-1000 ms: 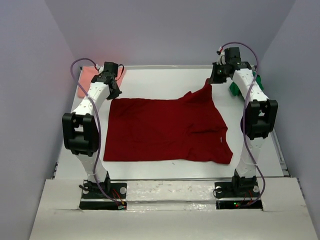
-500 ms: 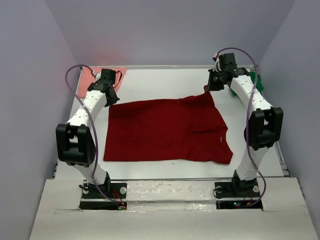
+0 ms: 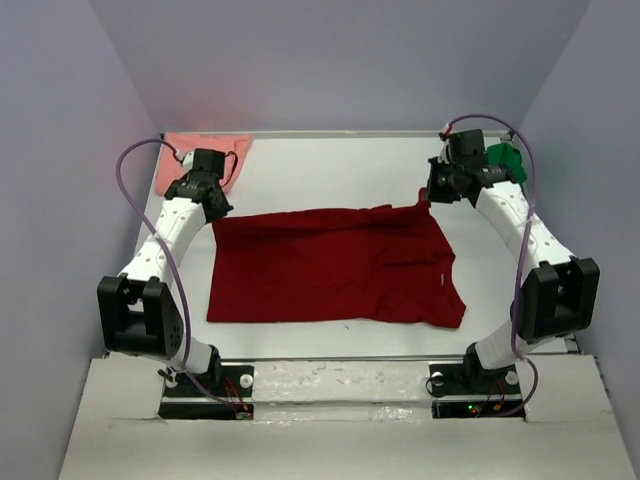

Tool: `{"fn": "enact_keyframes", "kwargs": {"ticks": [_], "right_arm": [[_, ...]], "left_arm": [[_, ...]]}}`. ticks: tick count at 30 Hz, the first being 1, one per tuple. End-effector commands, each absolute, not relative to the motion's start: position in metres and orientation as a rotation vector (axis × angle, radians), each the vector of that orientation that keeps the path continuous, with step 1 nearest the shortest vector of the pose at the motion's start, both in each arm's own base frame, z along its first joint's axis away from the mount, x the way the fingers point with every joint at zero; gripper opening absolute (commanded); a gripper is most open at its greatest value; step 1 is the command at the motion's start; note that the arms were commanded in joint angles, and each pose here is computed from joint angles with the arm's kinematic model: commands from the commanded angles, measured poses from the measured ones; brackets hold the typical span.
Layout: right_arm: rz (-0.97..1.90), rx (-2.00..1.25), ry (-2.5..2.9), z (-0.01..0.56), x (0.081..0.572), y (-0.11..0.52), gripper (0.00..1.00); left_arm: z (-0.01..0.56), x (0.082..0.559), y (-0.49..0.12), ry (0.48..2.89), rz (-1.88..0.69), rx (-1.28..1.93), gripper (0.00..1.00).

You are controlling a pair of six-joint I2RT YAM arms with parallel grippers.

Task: Fold and stack the t-shirts
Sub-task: Fold the tshirt

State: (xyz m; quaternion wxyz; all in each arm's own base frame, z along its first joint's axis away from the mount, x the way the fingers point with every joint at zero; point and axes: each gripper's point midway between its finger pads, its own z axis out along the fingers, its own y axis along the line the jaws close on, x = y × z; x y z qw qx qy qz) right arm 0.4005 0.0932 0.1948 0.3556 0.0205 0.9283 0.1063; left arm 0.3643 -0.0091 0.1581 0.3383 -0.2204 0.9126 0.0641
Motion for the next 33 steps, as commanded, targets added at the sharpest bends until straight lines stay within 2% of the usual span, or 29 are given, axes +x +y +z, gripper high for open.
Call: {"fn": "enact_keyframes", "kwargs": {"ticks": [1, 13, 33], "right_arm": [[0.243, 0.082, 2.359, 0.201, 0.390, 0.093, 0.00], [0.206, 0.109, 2.312, 0.227, 0.344, 0.084, 0.00], [0.244, 0.081, 2.364, 0.217, 0.301, 0.106, 0.00]], "left_arm": [[0.165, 0.348, -0.003, 2.355, 0.197, -0.572, 0.00], [0.170, 0.329, 0.000, 2.331, 0.182, -0.600, 0.00], [0.152, 0.302, -0.016, 2.404, 0.139, -0.703, 0.00]]}}
